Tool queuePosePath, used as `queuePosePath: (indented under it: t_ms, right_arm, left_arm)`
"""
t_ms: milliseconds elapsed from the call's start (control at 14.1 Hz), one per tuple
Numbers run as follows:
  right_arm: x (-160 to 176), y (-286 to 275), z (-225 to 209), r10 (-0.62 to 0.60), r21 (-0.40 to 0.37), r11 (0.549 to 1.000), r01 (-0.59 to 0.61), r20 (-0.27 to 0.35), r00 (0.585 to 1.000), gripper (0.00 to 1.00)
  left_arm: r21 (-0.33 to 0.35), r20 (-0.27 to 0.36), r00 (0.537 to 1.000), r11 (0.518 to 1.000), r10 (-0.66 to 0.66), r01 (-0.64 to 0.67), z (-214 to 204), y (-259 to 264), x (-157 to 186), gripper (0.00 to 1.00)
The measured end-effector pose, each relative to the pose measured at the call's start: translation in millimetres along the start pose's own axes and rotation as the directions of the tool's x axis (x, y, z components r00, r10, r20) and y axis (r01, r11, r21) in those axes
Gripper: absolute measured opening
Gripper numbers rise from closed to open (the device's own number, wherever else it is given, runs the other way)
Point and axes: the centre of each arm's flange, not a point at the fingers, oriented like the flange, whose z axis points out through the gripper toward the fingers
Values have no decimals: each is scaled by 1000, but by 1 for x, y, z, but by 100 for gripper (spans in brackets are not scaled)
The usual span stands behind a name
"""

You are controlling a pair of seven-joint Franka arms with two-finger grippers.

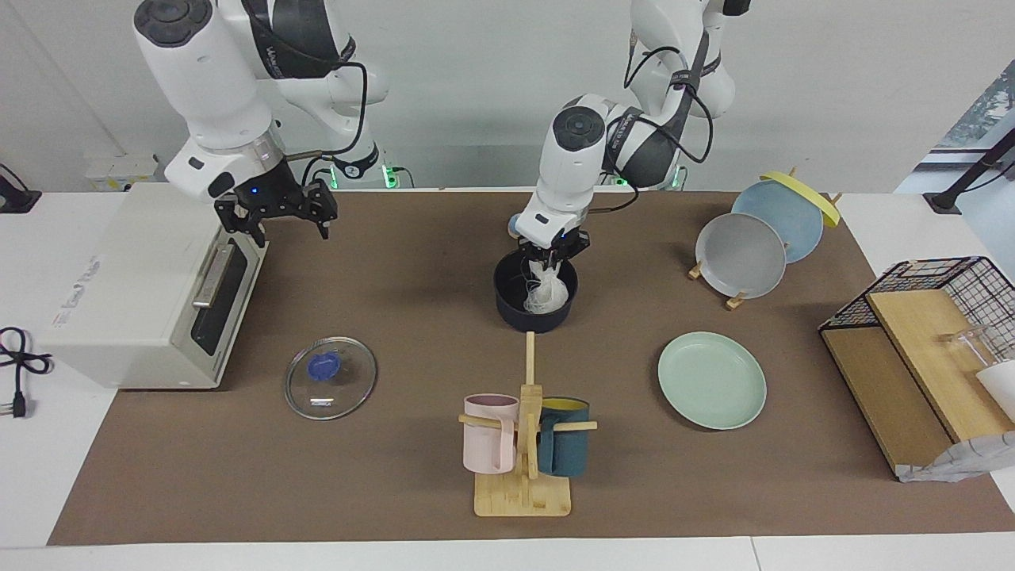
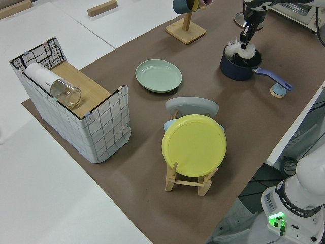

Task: Transfer vermicelli from pot to plate
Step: 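Carry the vermicelli to the green plate while the right gripper withdraws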

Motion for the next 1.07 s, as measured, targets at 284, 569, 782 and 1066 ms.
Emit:
queuePosePath:
  t_ms: [284,569,782,1066]
  right_arm:
    - [-38,-3,-31,3,-4,1000,-3,36,999,100]
    - [-54,4,-40,22,-3,1000,-22,62,998,100]
    - [-56,5,-42,25,-3,1000,-24,62,998,100]
    - [-59,7,-43,30,-3,1000,-30,70,997,100]
  left_arm:
    - [-31,20,1000,1000,2,-1,-75,-39,16,12]
    - [-67,-21,1000,998,10,-12,-131,-128,41,12]
    - [-81,-52,998,996,26,-30,-138,-201,71,12]
    - [-95,-133,991,995,25,-38,-122,-266,112,12]
